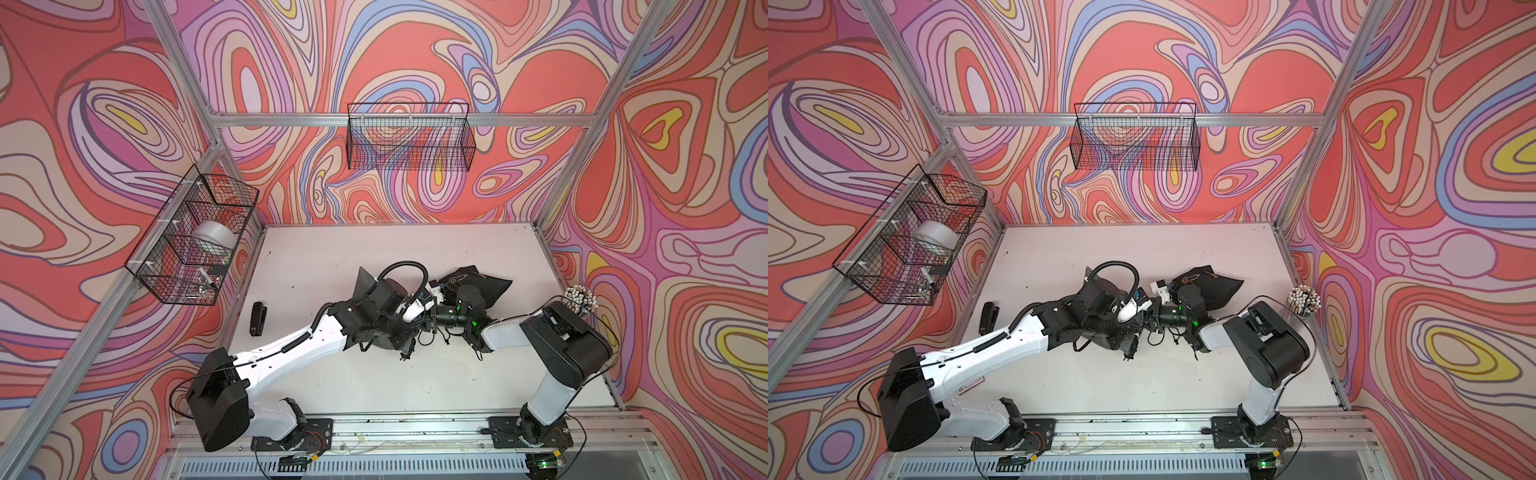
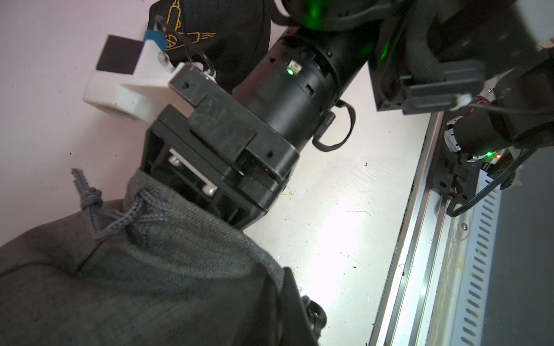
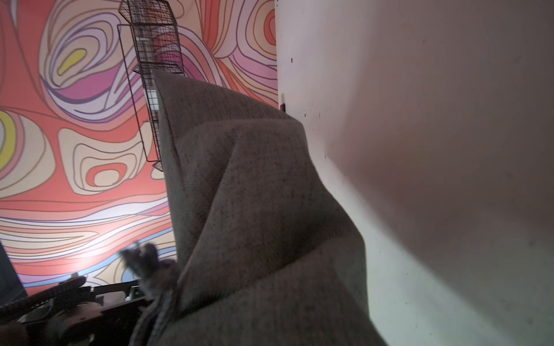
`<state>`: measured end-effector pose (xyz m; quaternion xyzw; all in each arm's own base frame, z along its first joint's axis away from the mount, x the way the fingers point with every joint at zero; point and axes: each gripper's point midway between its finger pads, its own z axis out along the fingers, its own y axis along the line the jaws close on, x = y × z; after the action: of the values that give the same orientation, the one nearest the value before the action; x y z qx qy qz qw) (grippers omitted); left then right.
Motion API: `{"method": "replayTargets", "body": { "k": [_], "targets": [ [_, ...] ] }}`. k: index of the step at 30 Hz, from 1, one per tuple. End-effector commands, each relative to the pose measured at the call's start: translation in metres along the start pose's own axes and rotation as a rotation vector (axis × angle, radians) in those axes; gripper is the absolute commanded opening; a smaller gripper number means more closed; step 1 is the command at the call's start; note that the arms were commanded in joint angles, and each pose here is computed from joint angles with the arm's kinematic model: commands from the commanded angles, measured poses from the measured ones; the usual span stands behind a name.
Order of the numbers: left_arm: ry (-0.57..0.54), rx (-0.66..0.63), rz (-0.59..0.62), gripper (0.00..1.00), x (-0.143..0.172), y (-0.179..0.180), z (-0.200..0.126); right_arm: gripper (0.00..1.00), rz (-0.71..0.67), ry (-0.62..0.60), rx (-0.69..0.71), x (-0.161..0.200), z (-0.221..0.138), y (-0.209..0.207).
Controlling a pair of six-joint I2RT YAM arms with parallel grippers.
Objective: Pack away hair dryers
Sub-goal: Place the hair dryer in the drawstring bag.
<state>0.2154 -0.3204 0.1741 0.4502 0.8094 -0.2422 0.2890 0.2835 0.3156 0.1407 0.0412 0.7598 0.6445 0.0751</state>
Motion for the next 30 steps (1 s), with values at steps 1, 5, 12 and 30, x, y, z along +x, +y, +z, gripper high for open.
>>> {"method": "replayTargets", "body": {
  "k": [1, 5, 12, 30],
  "targets": [
    [-0.029, 0.04, 0.002, 0.0, -0.008, -0.012, -0.002, 0.0, -0.136, 0.039, 0.04, 0.004, 0.003, 0.017],
    [-0.051, 0.022, -0.012, 0.0, -0.018, -0.004, 0.0, 0.0, -0.143, 0.049, 0.045, 0.004, 0.004, 0.019],
    [-0.068, -0.073, -0.046, 0.0, -0.022, 0.016, 0.001, 0.11, -0.103, 0.002, 0.029, -0.001, 0.004, 0.016],
    [-0.009, -0.182, -0.115, 0.0, 0.003, 0.041, -0.003, 0.48, 0.115, -0.098, 0.186, -0.016, 0.003, -0.026]
  ]
}}
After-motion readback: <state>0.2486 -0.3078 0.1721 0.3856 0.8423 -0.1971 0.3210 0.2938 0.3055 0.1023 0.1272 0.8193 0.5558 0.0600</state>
